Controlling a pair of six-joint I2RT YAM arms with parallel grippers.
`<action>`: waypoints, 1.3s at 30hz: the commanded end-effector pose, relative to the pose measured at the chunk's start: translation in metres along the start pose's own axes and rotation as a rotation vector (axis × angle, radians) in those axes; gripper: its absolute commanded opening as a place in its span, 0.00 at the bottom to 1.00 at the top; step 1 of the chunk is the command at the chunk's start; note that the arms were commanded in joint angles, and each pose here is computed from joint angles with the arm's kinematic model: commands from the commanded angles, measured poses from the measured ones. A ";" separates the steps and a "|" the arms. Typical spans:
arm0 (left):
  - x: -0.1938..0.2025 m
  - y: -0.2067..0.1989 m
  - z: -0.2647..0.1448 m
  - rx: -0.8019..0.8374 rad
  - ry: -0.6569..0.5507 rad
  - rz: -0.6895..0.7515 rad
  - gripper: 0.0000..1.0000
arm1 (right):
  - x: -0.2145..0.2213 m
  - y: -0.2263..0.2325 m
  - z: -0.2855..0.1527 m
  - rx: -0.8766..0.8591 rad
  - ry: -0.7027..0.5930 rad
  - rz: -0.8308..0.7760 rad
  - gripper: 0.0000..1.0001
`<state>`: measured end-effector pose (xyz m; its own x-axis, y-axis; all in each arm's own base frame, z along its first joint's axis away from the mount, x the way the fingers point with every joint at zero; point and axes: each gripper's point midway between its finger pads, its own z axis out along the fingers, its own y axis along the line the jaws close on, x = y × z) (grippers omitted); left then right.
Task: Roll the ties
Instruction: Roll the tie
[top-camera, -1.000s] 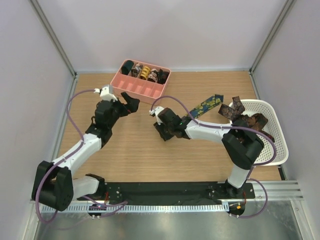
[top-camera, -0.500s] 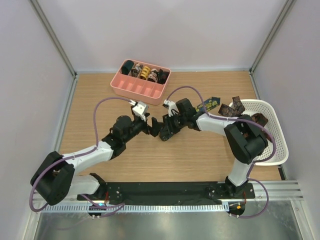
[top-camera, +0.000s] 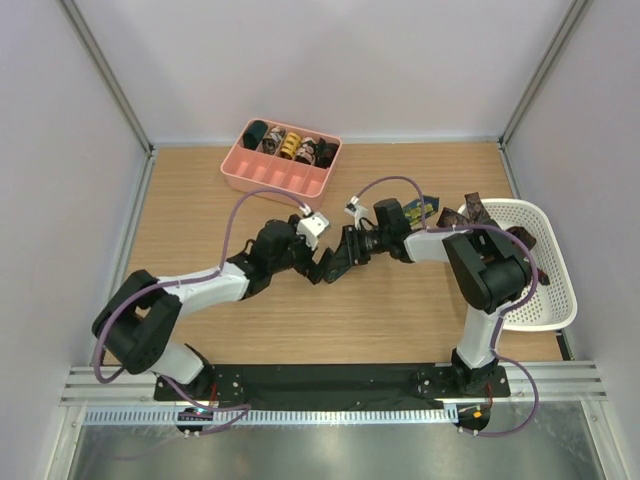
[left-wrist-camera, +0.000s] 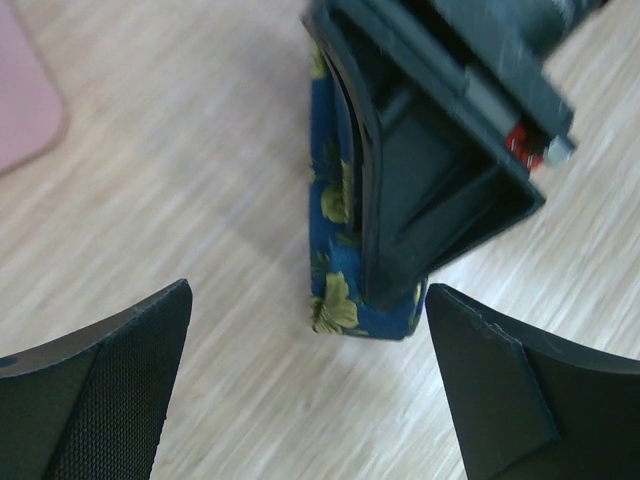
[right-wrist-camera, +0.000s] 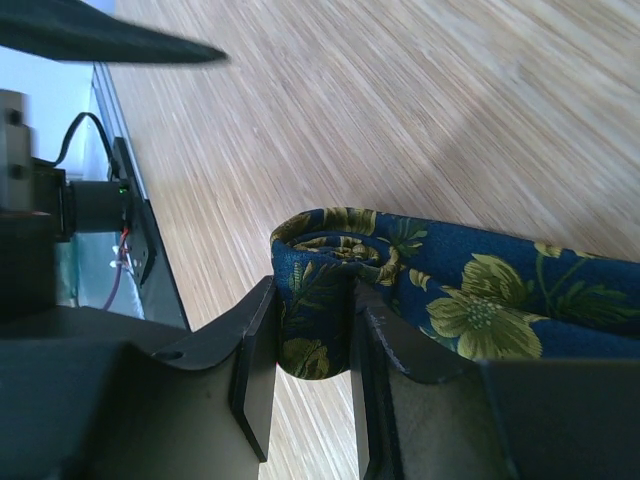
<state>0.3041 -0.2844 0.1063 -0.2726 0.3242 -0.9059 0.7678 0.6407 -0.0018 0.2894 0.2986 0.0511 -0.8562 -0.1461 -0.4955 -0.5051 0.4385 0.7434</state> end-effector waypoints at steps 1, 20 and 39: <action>0.017 -0.018 0.008 0.098 0.074 0.060 1.00 | 0.004 -0.008 -0.002 -0.013 -0.024 0.033 0.17; 0.047 -0.020 0.050 0.109 0.307 0.113 0.95 | -0.003 -0.028 -0.009 0.020 -0.086 0.092 0.13; 0.074 -0.021 0.072 0.115 0.461 0.170 0.77 | -0.005 -0.026 -0.010 0.011 -0.094 0.087 0.13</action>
<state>0.3085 -0.3310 0.0212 -0.3403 0.6587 -0.6710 0.8742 0.4845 0.0323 0.3034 0.2818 0.0463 -0.8893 -0.0286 -0.4565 -0.4217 0.4377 0.7941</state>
